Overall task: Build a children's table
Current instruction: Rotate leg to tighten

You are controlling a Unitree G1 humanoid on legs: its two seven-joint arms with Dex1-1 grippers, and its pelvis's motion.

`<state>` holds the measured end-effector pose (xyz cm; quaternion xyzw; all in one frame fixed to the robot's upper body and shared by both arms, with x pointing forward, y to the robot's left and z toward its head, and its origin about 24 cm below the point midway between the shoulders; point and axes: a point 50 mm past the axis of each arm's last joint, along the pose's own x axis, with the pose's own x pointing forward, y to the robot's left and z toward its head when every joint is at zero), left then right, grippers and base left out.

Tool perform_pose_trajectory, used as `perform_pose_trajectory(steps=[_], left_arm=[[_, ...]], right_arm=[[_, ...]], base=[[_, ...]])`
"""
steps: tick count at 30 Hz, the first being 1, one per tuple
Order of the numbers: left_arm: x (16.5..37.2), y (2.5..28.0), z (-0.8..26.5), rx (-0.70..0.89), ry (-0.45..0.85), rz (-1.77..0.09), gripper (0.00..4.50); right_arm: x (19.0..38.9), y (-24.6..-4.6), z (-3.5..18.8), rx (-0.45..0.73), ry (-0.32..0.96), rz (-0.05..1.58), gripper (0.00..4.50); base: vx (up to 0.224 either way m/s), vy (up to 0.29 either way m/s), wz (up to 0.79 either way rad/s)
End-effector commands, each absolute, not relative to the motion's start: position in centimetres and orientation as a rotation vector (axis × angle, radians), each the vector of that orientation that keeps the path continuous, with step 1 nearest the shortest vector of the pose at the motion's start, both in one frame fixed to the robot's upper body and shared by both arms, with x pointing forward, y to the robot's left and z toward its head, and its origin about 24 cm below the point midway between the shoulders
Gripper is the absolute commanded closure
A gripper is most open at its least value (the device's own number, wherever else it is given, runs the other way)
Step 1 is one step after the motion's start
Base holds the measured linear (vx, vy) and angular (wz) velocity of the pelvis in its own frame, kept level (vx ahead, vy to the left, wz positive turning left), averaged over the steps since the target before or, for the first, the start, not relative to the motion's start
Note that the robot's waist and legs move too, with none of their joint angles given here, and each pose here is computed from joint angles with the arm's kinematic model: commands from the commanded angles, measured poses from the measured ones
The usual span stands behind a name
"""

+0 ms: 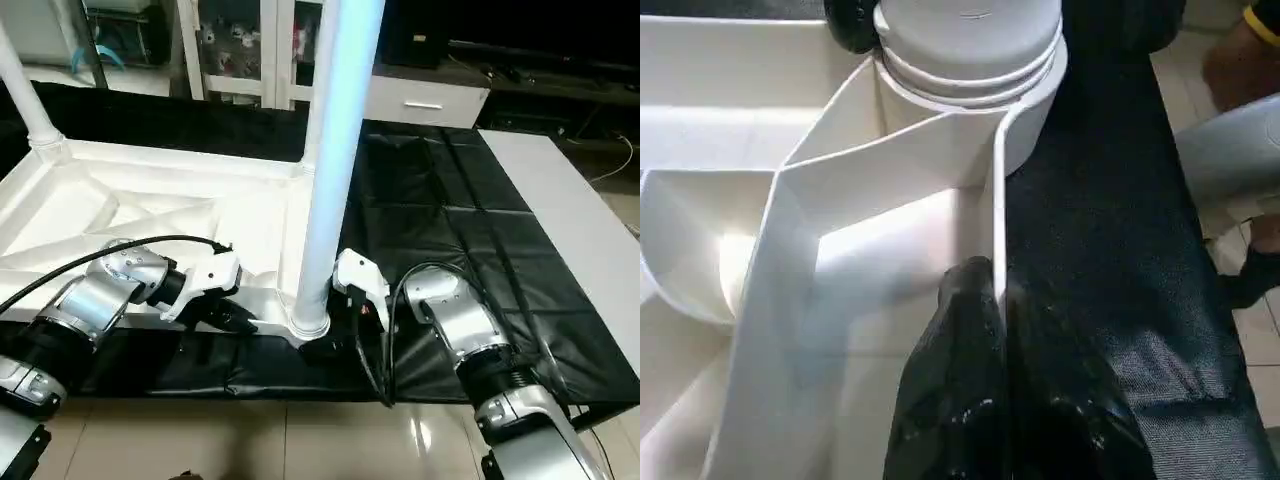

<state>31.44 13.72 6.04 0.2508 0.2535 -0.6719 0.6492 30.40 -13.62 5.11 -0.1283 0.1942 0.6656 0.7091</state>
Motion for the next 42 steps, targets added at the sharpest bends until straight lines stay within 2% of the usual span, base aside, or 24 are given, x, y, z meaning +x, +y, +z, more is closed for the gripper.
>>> perform_pose_trajectory(steps=[1,2,5,14,19,28,31,32,33,34,37,39,42], left_arm=[[30.3,13.3,3.6,0.580,0.696,-1.568,4.50],[30.3,13.3,3.6,0.580,0.697,-1.569,4.50],[30.3,13.2,3.5,0.585,0.701,-1.568,4.50],[30.2,13.7,3.3,0.587,0.720,-1.556,4.50],[30.3,13.6,3.4,0.590,0.708,-1.551,4.50],[30.3,13.4,3.1,0.572,0.693,-1.530,4.50],[30.5,13.2,3.2,0.567,0.672,-1.496,4.50],[30.7,13.1,3.2,0.558,0.651,-1.468,4.50],[30.7,13.1,3.2,0.558,0.651,-1.468,4.50],[30.9,12.9,3.3,0.550,0.637,-1.450,4.50],[32.1,11.6,3.6,0.486,0.564,-1.335,4.50],[32.3,11.3,3.6,0.483,0.556,-1.311,4.50],[33.6,10.3,3.6,0.491,0.533,-1.170,4.50]], right_arm=[[30.5,-12.9,5.5,-0.288,0.433,1.520,0.29],[30.5,-12.9,5.4,-0.286,0.437,1.521,0.65],[30.6,-13.0,5.3,-0.283,0.442,1.520,0.71],[30.7,-12.8,4.9,-0.291,0.458,1.517,1.59],[30.7,-12.9,4.7,-0.291,0.463,1.521,1.80],[30.7,-13.1,4.5,-0.294,0.471,1.507,1.84],[31.2,-12.8,4.3,-0.257,0.423,1.415,1.84],[32.1,-12.5,4.3,-0.227,0.384,1.290,1.84],[32.1,-12.5,4.3,-0.227,0.384,1.290,1.85],[32.6,-12.2,4.2,-0.205,0.361,1.203,1.86],[34.2,-11.3,3.5,-0.047,0.331,0.882,1.86],[34.4,-11.1,3.5,-0.024,0.323,0.829,1.87],[35.1,-10.2,3.3,0.032,0.302,0.651,1.87]], base=[[0.000,0.000,0.00],[0.000,0.000,0.00],[0.000,0.000,0.00],[0.000,0.000,0.00],[0.000,0.000,0.00],[0.000,0.000,0.00],[0.000,0.000,0.00],[0.000,0.000,0.00],[0.000,0.000,0.00],[0.000,0.000,0.00],[-0.038,0.001,-0.07],[-0.029,0.007,-0.08],[0.000,0.000,0.00]])
